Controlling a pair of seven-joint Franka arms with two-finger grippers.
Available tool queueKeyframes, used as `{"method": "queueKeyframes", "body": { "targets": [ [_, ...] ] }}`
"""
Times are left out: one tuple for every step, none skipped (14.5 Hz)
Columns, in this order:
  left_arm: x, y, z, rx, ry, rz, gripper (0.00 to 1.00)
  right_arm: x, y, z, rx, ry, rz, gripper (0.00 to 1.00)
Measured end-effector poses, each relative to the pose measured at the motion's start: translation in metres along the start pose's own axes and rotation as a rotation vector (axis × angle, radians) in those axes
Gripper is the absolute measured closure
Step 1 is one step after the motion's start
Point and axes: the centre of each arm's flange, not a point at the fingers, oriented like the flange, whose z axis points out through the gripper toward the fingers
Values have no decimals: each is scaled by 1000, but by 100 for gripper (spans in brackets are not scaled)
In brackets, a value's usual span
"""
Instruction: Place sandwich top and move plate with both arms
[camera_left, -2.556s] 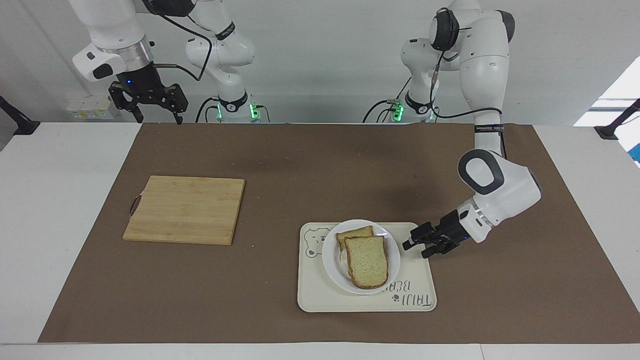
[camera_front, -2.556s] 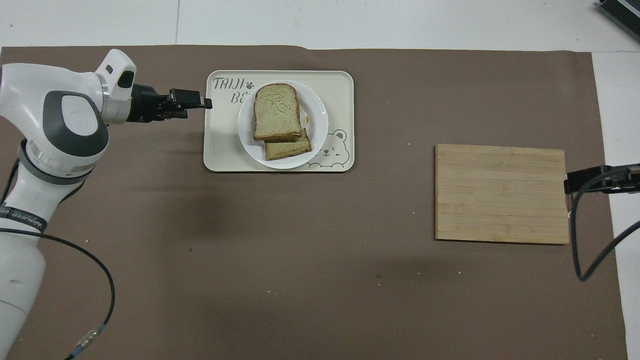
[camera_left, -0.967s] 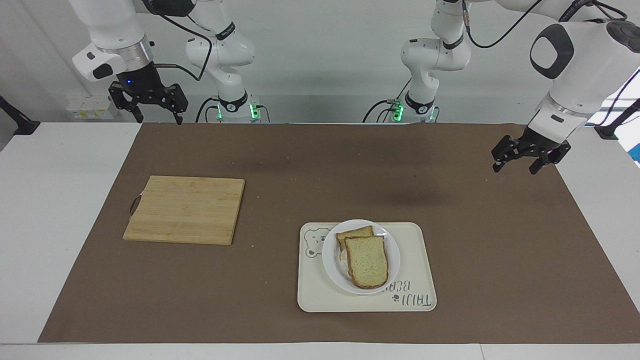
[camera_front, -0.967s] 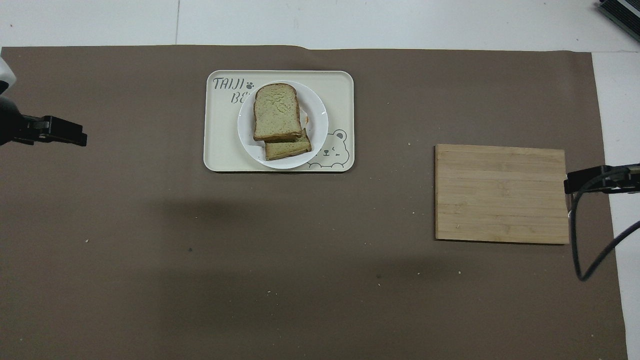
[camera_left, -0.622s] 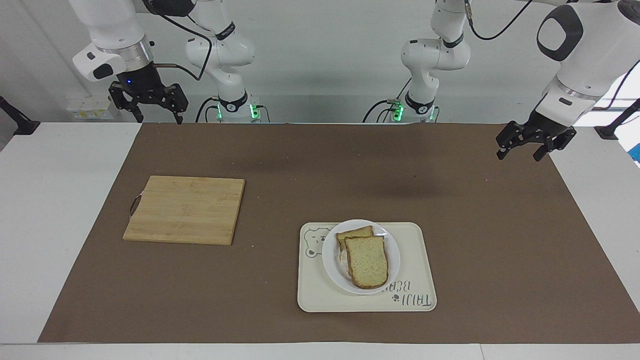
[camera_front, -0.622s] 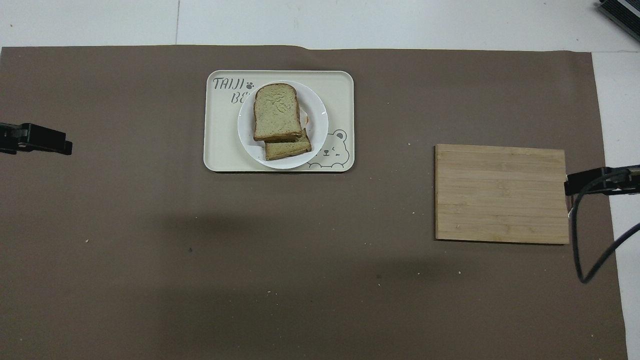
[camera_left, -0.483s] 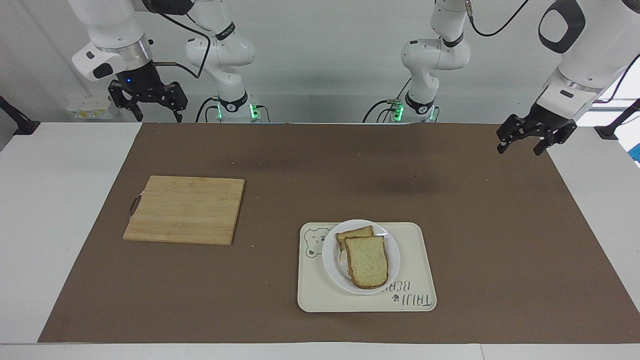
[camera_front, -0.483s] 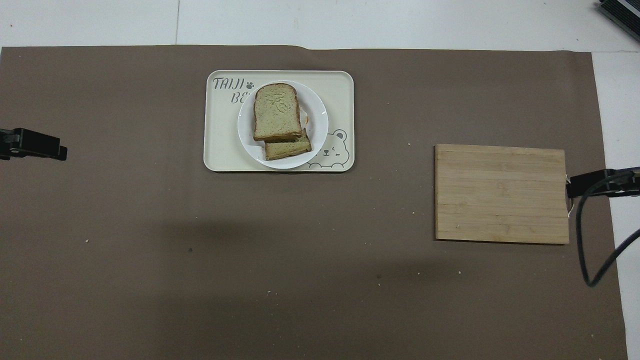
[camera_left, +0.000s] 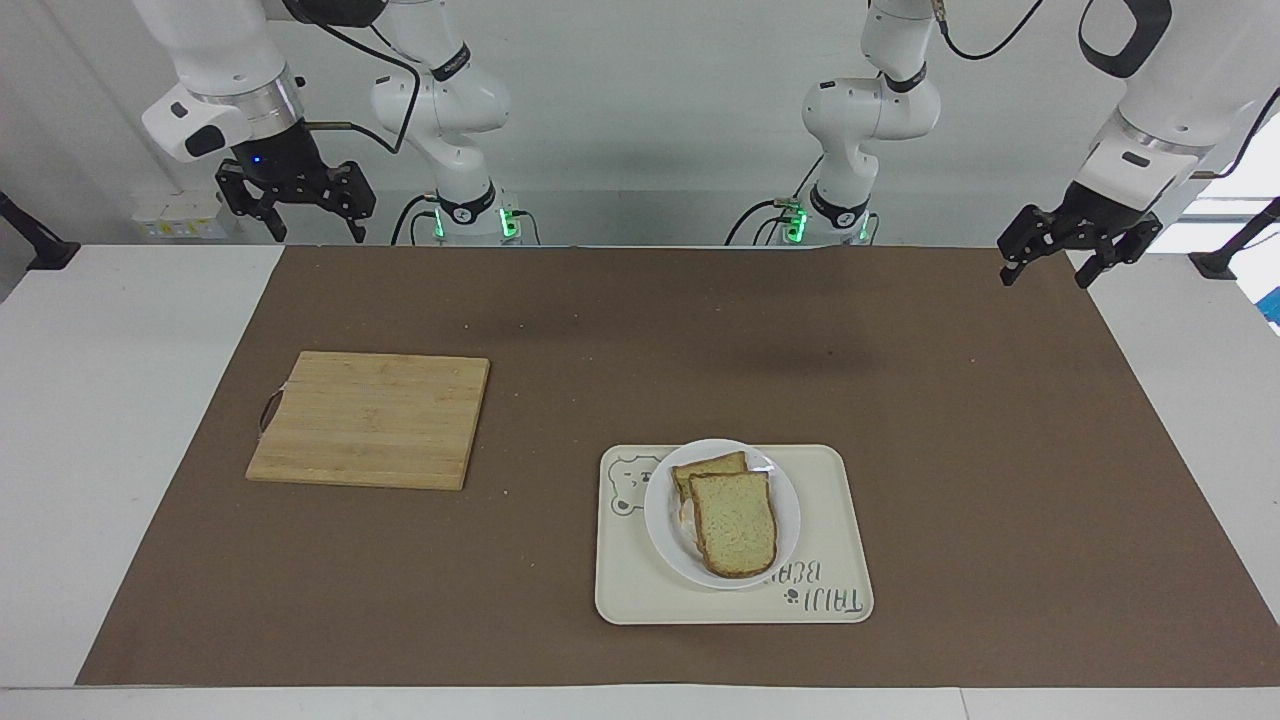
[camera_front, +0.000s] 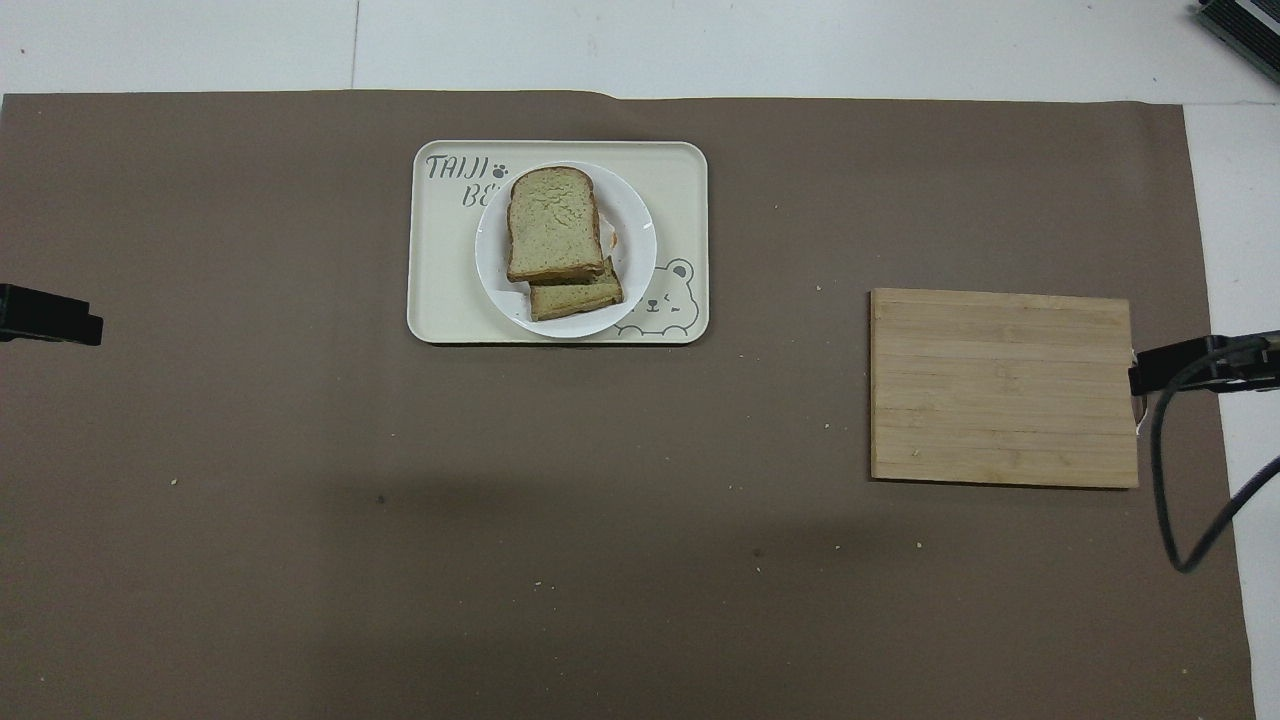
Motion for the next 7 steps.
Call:
{"method": "queueKeyframes", "body": {
  "targets": [
    [-1, -3, 1, 0, -6, -5, 0, 0, 0, 0, 1, 0, 0, 0],
    [-2, -6, 1, -1, -9, -11, 0, 0, 0, 0, 2, 0, 0, 0],
    [-2, -9, 1, -1, -11, -17, 0, 0, 0, 0, 3, 0, 0, 0],
    [-3, -11, 1, -1, -16, -22, 0, 0, 0, 0, 3, 0, 0, 0],
    [-4, -13, 2, -2, -24, -25, 0, 0, 0, 0, 4, 0, 0, 0],
    [-5, -13, 2, -3, -31, -26, 0, 0, 0, 0, 4, 0, 0, 0],
    [-6, -13, 3, -4, -40, -25, 0, 0, 0, 0, 4, 0, 0, 0]
  ]
}}
